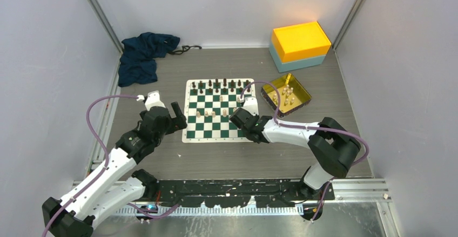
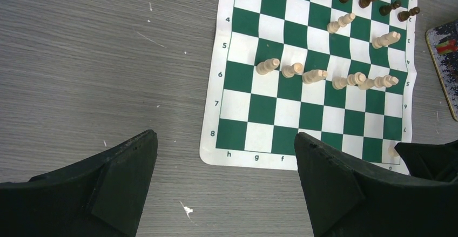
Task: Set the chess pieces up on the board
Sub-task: Place the chess piece on the chessboard, then pick up the chess piece from the chessboard.
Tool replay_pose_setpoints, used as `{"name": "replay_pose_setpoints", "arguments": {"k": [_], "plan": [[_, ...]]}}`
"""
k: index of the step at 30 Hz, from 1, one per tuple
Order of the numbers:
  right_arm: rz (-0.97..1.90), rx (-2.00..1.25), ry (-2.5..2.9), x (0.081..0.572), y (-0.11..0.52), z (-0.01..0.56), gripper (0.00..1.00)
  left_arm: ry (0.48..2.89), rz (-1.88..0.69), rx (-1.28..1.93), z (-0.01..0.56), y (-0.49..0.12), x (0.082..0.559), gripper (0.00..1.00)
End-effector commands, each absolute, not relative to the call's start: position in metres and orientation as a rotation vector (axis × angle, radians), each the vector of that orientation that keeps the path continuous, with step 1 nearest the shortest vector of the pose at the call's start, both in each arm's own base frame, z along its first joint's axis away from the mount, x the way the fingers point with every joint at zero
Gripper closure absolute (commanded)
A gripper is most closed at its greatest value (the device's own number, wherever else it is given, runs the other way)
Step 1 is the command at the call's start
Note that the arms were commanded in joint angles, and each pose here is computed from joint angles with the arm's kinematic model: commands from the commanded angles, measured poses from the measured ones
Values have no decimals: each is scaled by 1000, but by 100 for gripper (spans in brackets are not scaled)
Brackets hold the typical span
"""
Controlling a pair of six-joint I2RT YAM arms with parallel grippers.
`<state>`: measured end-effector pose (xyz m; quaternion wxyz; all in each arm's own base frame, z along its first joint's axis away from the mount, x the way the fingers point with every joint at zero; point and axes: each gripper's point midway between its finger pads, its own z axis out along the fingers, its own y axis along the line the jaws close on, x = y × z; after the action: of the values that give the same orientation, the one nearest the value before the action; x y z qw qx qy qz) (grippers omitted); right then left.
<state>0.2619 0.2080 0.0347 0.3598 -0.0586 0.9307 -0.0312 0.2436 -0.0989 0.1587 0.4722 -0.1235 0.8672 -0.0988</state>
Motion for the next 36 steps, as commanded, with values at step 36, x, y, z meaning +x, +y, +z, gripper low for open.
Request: {"name": "replay_pose_setpoints", "arguments": {"k": [36], "plan": [[58,-142,2309,402,255,126,59,2054,-246,-327,174,-105,259,2]]}}
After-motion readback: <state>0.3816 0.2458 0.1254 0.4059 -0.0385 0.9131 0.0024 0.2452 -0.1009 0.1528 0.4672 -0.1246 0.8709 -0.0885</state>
